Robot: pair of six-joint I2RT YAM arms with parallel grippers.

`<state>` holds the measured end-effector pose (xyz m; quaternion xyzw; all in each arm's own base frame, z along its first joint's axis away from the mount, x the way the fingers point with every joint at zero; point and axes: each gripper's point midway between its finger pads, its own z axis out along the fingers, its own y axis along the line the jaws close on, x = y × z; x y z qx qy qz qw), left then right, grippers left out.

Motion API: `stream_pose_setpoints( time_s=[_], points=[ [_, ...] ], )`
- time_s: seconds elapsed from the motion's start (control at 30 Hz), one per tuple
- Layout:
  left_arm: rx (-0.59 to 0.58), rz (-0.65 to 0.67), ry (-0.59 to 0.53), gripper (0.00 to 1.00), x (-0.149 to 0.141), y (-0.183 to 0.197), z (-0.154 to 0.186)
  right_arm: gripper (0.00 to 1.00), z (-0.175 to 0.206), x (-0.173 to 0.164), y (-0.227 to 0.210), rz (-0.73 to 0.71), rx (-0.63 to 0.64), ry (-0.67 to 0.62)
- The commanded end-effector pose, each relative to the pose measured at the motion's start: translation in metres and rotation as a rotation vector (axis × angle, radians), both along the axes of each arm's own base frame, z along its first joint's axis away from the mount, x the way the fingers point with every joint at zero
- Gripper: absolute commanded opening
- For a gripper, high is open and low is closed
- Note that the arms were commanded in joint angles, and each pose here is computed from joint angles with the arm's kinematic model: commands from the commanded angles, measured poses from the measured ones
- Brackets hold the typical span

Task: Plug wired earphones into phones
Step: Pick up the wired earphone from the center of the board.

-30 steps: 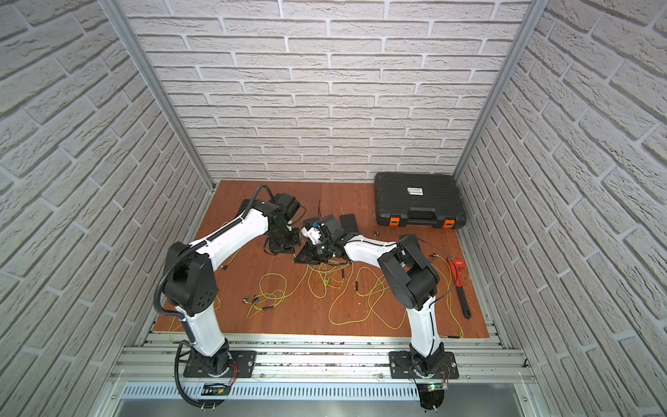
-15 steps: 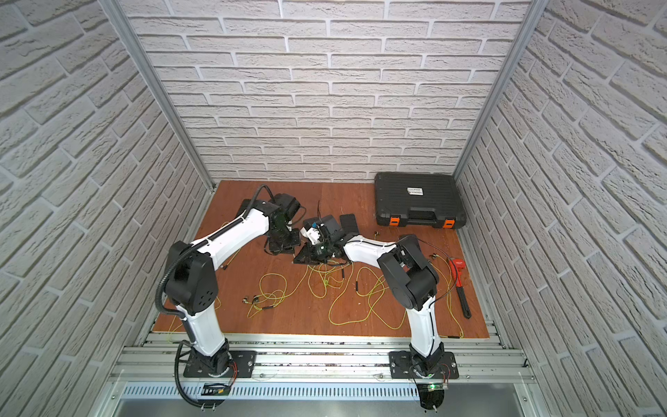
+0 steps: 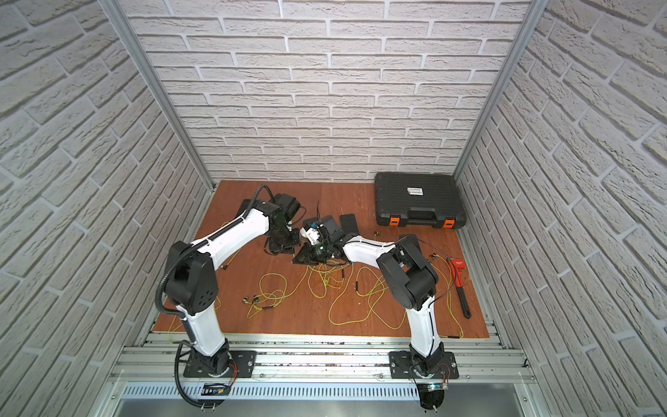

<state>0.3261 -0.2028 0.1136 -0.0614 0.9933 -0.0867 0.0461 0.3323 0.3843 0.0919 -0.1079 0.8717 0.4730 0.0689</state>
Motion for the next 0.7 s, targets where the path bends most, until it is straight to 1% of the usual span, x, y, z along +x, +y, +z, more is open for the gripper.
stream_pose_setpoints(
  time_s=[0.0, 0.23, 0.27, 0.3, 0.33, 0.43, 0.5, 0.53, 0.57, 0.6, 0.67],
  points=[
    [0.006, -0.012, 0.003, 0.0, 0.0, -0.002, 0.001, 0.14, 0.003, 0.002, 0.01, 0.015, 0.029, -0.02],
    [0.003, -0.013, -0.012, 0.0, 0.001, -0.002, 0.005, 0.09, 0.002, 0.002, 0.005, -0.003, 0.015, -0.031],
    [-0.004, -0.012, -0.017, 0.01, 0.002, -0.002, 0.007, 0.08, 0.003, 0.003, 0.004, -0.007, 0.015, -0.033],
    [-0.017, -0.016, -0.022, 0.1, 0.003, -0.003, 0.009, 0.06, 0.003, 0.004, 0.003, -0.011, 0.013, -0.035],
    [-0.029, -0.016, -0.03, 0.15, 0.005, -0.003, 0.011, 0.06, 0.003, 0.004, 0.002, -0.014, 0.011, -0.034],
    [-0.061, -0.009, -0.062, 0.36, 0.012, 0.003, 0.021, 0.06, 0.005, 0.006, -0.004, -0.025, 0.009, -0.042],
    [-0.083, 0.0, -0.09, 0.56, 0.019, 0.011, 0.029, 0.06, 0.001, 0.006, -0.008, -0.026, -0.002, -0.039],
    [-0.094, 0.002, -0.103, 0.63, 0.023, 0.015, 0.032, 0.06, 0.0, 0.006, -0.009, -0.026, -0.007, -0.038],
    [-0.105, 0.009, -0.116, 0.7, 0.028, 0.02, 0.035, 0.06, 0.012, 0.006, -0.011, -0.026, 0.007, -0.061],
    [-0.11, 0.008, -0.132, 0.75, 0.034, 0.027, 0.036, 0.06, 0.014, 0.006, -0.012, -0.027, 0.007, -0.063],
    [-0.097, -0.009, -0.17, 0.77, 0.051, 0.043, 0.037, 0.06, 0.014, 0.005, -0.015, -0.026, 0.003, -0.066]
  ],
)
